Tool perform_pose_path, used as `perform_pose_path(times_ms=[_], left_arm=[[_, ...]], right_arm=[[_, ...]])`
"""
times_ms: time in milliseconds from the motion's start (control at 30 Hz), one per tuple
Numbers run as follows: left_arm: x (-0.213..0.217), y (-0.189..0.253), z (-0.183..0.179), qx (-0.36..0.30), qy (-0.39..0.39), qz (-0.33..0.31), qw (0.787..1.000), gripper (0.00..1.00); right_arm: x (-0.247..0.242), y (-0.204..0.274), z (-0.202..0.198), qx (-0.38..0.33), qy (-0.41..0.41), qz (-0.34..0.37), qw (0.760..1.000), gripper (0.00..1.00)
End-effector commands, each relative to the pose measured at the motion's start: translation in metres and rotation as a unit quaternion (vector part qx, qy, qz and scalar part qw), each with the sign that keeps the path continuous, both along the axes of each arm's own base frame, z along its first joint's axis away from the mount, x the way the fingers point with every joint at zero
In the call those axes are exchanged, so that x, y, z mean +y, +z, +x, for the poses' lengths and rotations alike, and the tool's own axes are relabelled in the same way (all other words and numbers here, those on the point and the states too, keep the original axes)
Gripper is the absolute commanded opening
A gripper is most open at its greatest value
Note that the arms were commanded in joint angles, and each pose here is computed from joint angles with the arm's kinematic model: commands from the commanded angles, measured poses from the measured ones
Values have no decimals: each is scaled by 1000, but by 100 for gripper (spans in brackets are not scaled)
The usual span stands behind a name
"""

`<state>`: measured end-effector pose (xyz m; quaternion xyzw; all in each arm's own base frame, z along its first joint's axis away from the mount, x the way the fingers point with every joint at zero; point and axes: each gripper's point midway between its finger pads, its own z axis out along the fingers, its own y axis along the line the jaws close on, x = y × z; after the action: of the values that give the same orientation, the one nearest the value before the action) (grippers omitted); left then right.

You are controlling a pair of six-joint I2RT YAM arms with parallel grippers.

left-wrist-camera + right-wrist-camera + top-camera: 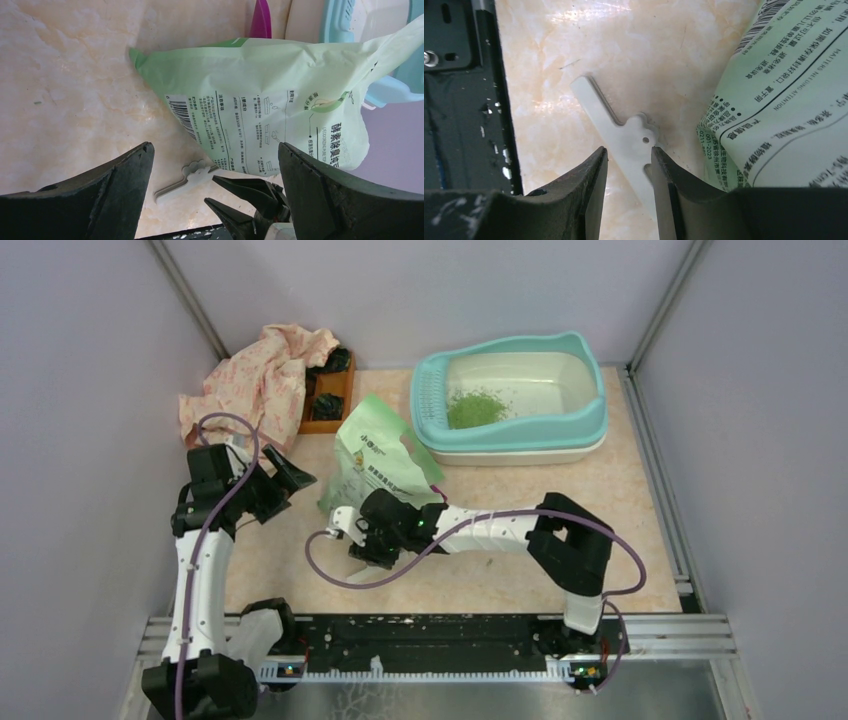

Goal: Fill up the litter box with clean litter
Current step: Pick up the clamp at the center of the board.

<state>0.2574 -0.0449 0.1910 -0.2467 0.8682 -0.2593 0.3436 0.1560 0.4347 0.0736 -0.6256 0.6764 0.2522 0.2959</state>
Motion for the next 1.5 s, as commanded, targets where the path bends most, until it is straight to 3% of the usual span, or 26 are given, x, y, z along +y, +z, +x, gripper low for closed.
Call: perform_pose_path(times_ms=[0,767,833,933,1067,1467], left_arm=[[-3,3,-4,-9,-13,-6,1000,99],[-6,7,-5,-18,-26,-22,999,99],[-7,7,-5,-18,-28,-23,999,99],[-7,7,-5,-20,-28,-24,999,99],[-8,10,-5,-23,-29,-27,999,99],[-32,39,-8,-82,-94,-76,989,99]], right_arm=[[20,12,8,-39,23,9,999,39],[13,-35,3,-27,40,-71,996,38],[9,-37,4,-29,38,-77,996,32],[6,-36,3,-29,38,-80,996,14],[3,-26,-1,-25,38,-70,996,0],[-24,56,-11,-37,1,13,999,0]])
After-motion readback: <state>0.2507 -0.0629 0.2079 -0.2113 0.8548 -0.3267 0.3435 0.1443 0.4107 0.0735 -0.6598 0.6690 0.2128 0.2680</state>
